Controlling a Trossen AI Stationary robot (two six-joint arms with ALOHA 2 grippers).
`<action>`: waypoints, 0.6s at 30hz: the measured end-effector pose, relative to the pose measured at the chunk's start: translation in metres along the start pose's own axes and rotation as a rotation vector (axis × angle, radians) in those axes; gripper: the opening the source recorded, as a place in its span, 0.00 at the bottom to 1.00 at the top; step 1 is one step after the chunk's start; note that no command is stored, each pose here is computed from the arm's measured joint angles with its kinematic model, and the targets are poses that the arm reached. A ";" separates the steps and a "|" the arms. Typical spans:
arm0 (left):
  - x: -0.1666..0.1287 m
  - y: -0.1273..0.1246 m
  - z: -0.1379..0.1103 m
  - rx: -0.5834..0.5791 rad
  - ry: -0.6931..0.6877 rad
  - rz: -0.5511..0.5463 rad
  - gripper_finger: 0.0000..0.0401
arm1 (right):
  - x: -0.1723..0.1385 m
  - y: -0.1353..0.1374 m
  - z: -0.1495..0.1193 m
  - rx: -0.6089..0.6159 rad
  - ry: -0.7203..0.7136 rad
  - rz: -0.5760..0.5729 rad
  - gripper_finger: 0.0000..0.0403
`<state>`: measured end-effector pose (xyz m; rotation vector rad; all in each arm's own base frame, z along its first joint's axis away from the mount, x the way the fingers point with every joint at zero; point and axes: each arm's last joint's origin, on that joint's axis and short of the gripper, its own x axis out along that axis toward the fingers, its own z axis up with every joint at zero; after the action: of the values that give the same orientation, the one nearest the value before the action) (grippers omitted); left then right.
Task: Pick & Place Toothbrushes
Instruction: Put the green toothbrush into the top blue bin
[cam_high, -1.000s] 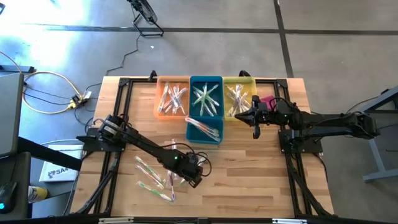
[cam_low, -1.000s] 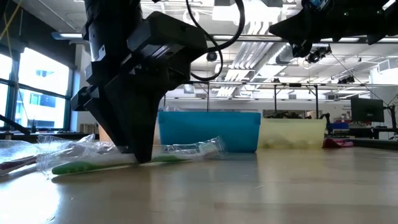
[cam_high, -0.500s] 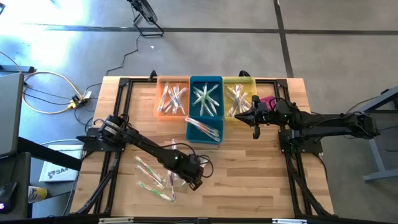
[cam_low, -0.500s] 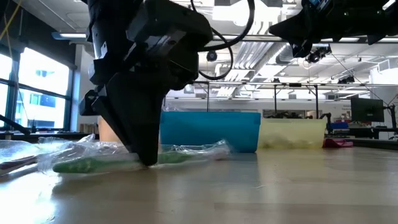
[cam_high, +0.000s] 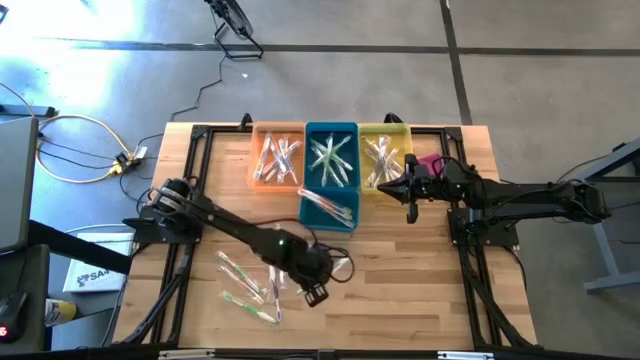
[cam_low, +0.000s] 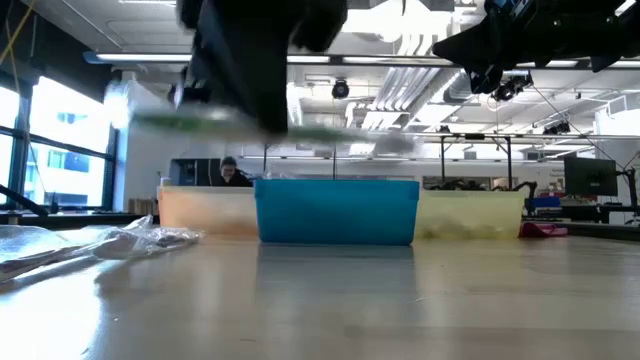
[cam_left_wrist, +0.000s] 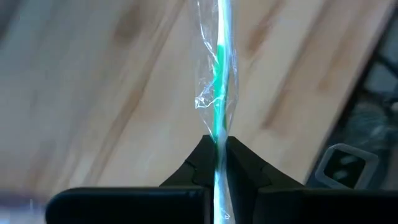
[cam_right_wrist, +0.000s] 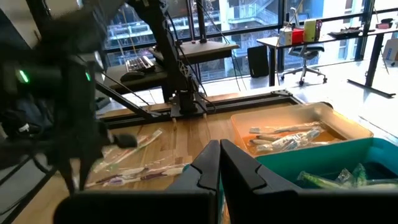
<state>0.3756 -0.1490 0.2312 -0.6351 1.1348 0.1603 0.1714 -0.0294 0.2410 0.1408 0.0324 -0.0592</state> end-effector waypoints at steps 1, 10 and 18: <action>-0.008 -0.004 0.006 0.021 -0.020 -0.004 0.03 | 0.000 0.000 -0.001 0.002 0.007 0.001 0.01; -0.087 0.006 0.041 0.077 -0.102 0.301 0.03 | 0.000 0.000 -0.002 0.006 0.019 0.002 0.01; -0.115 0.039 0.070 0.074 -0.119 0.486 0.06 | 0.000 0.000 -0.002 0.005 0.019 0.003 0.01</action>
<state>0.3643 -0.0569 0.3362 -0.2703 1.1571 0.5610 0.1714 -0.0288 0.2394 0.1468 0.0508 -0.0552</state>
